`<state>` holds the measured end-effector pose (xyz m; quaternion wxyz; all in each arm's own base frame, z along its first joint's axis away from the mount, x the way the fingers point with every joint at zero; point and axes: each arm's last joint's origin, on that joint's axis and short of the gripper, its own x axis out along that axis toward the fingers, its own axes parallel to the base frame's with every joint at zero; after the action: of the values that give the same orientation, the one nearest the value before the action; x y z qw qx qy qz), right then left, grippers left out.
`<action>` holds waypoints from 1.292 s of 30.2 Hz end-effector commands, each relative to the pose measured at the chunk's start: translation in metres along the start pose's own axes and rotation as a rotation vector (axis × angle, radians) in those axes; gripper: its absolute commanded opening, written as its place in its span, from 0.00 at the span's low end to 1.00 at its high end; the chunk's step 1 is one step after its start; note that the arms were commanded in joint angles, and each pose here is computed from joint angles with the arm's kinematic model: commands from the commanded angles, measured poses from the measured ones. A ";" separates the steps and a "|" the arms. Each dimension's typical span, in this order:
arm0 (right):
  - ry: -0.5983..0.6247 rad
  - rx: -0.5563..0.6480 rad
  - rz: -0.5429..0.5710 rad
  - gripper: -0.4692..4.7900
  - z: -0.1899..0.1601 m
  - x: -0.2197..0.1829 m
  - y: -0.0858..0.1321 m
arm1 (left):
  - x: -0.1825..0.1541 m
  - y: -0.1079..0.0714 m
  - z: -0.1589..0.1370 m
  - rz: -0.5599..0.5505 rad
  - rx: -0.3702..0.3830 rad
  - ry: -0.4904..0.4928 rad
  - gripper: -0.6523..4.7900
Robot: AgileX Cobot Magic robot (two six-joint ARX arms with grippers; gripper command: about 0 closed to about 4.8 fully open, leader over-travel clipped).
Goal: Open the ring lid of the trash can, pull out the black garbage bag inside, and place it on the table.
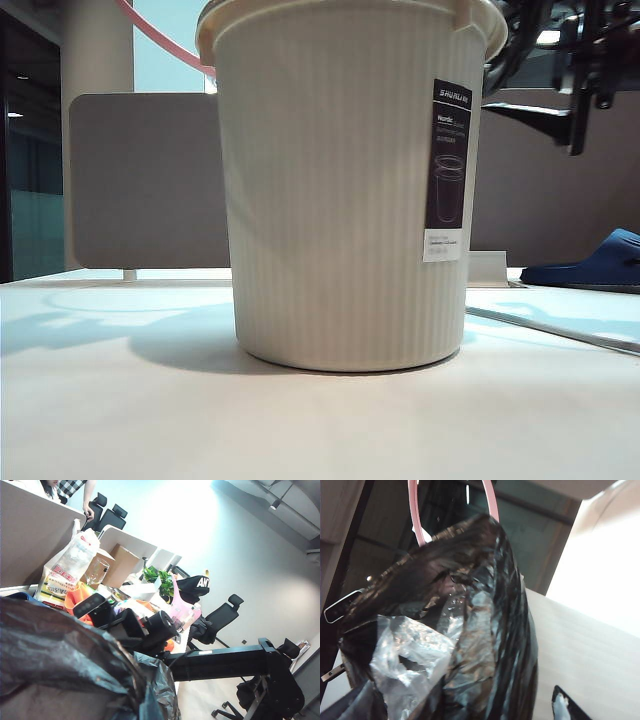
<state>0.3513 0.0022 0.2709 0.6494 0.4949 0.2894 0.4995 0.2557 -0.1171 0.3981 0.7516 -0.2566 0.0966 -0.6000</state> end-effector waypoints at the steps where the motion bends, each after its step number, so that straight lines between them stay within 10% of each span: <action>1: 0.012 0.011 0.002 0.99 0.000 0.004 -0.004 | 0.000 -0.003 0.002 -0.006 0.015 -0.009 0.11; 39: 0.007 0.094 -0.045 0.99 0.000 -0.013 -0.031 | 0.000 -0.002 0.003 0.011 0.033 -0.024 0.11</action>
<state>0.3584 -0.0127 0.2374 0.6313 0.5209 0.3336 0.4677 0.2566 -0.1169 0.3979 0.7591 -0.2567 0.0900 -0.5914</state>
